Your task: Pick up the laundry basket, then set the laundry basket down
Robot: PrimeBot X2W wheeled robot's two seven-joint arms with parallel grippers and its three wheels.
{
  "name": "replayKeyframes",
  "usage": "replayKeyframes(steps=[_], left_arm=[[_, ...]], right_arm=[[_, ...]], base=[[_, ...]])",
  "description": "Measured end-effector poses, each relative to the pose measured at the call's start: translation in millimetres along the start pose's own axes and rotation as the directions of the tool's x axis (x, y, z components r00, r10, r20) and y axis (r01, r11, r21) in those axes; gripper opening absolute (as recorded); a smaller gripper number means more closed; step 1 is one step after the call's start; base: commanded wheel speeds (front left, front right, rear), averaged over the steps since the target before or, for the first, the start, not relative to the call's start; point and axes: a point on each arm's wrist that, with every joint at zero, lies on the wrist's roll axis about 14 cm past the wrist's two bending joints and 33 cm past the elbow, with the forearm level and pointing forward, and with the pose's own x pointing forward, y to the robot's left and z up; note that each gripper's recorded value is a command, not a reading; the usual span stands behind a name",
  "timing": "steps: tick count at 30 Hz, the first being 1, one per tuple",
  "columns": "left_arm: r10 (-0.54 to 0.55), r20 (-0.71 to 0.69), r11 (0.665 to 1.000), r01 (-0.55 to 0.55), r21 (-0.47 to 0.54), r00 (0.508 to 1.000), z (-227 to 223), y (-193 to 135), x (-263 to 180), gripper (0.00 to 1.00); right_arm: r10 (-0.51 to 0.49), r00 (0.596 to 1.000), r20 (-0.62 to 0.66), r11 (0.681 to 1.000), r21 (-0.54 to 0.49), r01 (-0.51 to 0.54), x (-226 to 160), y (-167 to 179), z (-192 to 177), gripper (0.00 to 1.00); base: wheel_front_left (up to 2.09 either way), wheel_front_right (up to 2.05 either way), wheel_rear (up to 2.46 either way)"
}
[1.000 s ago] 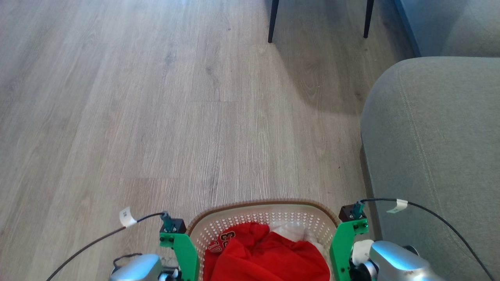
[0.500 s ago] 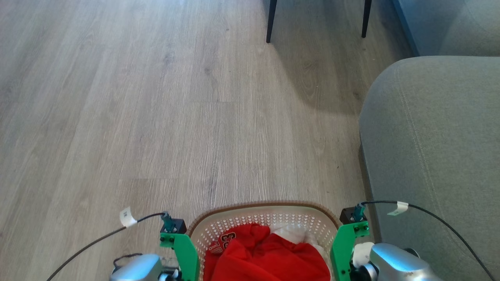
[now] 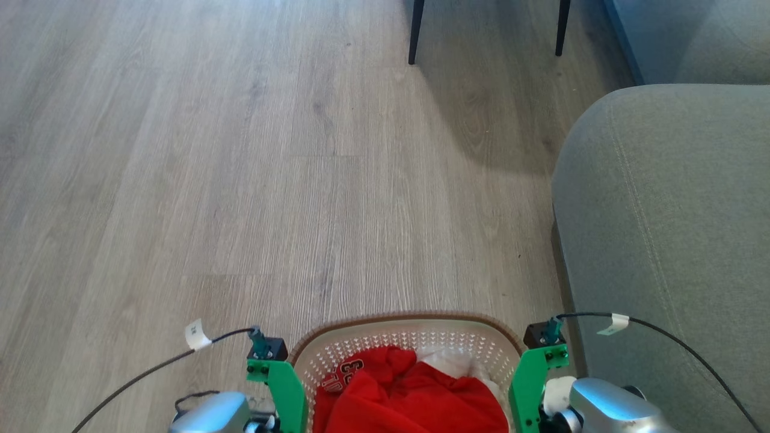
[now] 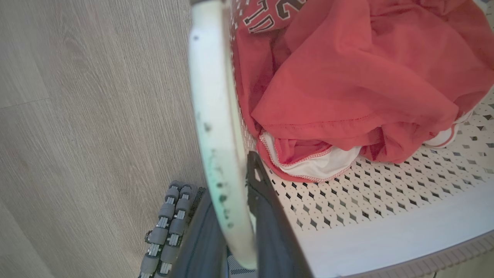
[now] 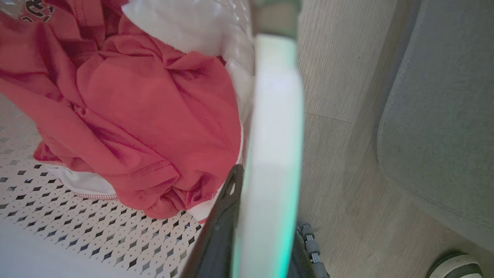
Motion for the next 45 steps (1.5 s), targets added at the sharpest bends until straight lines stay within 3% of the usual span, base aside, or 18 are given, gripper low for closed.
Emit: replayKeyframes(steps=[37,45], left_arm=[[-0.017,-0.035,1.0,0.017,-0.005,0.999,-2,-2,13,0.0],[-0.006,0.002,1.0,0.006,0.022,1.0,26,0,29,0.0]], right_arm=[[-0.005,1.0,-0.019,1.0,0.025,0.005,11,-11,1,0.0],[-0.016,1.0,0.025,0.999,0.047,0.015,29,-30,20,0.0]], base=[[0.0,0.0,0.0],[0.0,0.0,0.0]])
